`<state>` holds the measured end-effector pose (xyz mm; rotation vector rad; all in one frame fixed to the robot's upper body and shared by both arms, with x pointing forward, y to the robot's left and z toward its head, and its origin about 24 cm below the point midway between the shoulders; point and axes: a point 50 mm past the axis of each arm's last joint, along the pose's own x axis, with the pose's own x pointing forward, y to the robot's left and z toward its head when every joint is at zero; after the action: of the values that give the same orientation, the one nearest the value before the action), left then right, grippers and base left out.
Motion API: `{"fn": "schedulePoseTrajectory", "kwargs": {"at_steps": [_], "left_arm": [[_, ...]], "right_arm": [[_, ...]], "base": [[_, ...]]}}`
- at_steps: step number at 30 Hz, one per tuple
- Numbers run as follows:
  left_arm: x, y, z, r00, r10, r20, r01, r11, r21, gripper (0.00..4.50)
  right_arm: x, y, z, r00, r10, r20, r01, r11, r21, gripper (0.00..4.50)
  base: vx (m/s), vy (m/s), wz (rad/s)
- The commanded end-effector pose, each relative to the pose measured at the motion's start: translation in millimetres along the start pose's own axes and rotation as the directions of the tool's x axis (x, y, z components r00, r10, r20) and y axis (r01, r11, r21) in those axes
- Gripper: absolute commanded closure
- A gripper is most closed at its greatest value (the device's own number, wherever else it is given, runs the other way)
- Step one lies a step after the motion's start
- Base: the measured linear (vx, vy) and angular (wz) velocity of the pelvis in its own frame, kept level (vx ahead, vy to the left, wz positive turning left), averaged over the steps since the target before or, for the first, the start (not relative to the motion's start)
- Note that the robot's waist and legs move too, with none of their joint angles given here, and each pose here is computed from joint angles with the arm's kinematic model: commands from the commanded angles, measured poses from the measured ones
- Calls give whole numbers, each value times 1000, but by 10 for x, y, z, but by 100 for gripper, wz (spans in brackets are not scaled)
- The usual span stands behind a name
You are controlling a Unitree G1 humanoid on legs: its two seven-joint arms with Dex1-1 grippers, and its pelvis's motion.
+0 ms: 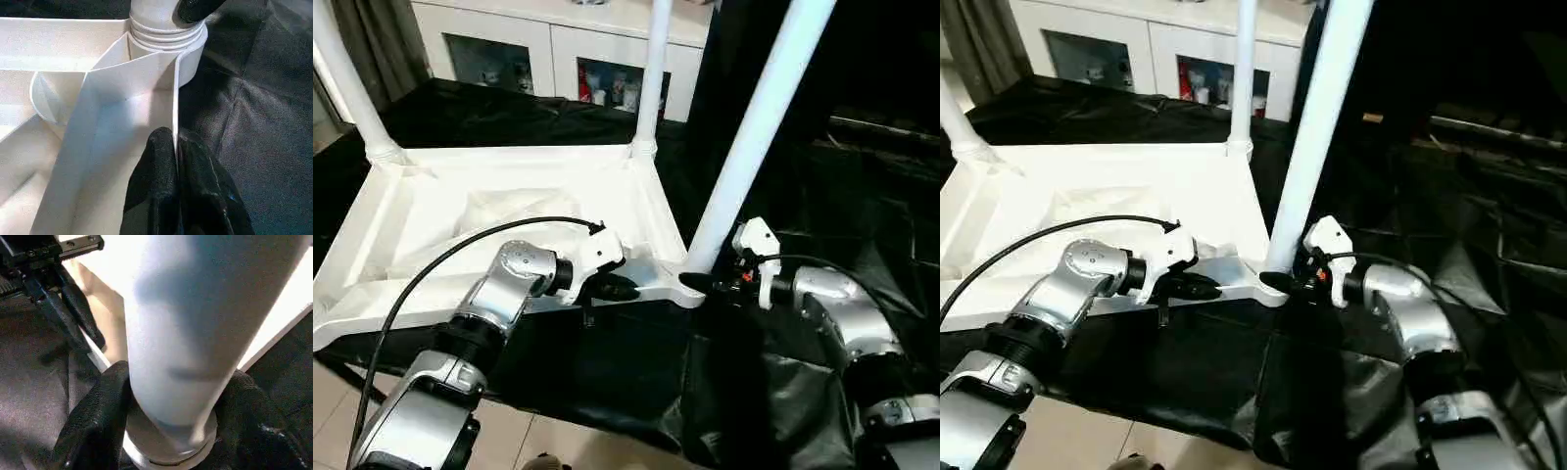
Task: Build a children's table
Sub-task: Rotate leg to tighten
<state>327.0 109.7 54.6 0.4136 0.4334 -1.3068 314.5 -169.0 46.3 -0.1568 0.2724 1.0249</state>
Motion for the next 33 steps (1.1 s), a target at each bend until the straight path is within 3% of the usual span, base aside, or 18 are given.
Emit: {"fn": "schedulePoseTrajectory", "kwargs": {"at_steps": [1,7,11,13,16,17,18,19,21,23,28,30,33], "left_arm": [[104,-62,73,997,-38,63,38,999,-9,450],[111,-51,76,998,-26,61,26,1000,-8,450],[179,20,89,996,79,42,-78,996,-46,450],[291,104,115,977,214,3,-213,972,-97,450],[371,147,160,956,292,-11,-290,947,-137,450],[470,182,239,930,368,-12,-364,912,-189,450],[529,193,289,913,408,-15,-401,890,-215,450],[590,186,335,905,426,-17,-419,880,-224,450],[664,167,387,899,437,-23,-432,877,-209,450],[713,141,412,907,420,-27,-418,891,-177,450],[704,154,389,908,417,-40,-418,894,-161,450],[674,167,349,910,412,-42,-414,898,-149,450],[653,168,330,916,400,-35,-401,906,-135,450]], "right_arm": [[11,76,-216,997,2,-81,2,999,52,235],[41,69,-209,998,-31,-63,35,997,67,239],[130,32,-253,985,-154,-75,161,982,97,241],[257,5,-322,945,-310,-100,324,930,174,241],[340,-17,-362,897,-423,-132,443,866,232,243],[421,-37,-406,824,-532,-193,566,779,269,243],[463,-40,-432,776,-585,-236,631,724,279,244],[507,-48,-421,737,-624,-259,675,684,276,244],[581,-55,-360,706,-658,-263,708,650,276,244],[685,-46,-246,714,-662,-227,699,663,267,244],[732,-46,-180,729,-658,-189,683,683,259,244],[676,-115,-115,718,-684,-131,687,665,294,189],[627,-160,-79,715,-692,-102,688,669,282,167]], "base": [[0,0,0],[0,0,0],[0,0,0],[0,0,0],[0,0,0],[0,0,0],[0,0,0],[0,0,0],[0,0,0],[0,0,0],[0,0,0],[0,0,0],[0,0,0]]}}
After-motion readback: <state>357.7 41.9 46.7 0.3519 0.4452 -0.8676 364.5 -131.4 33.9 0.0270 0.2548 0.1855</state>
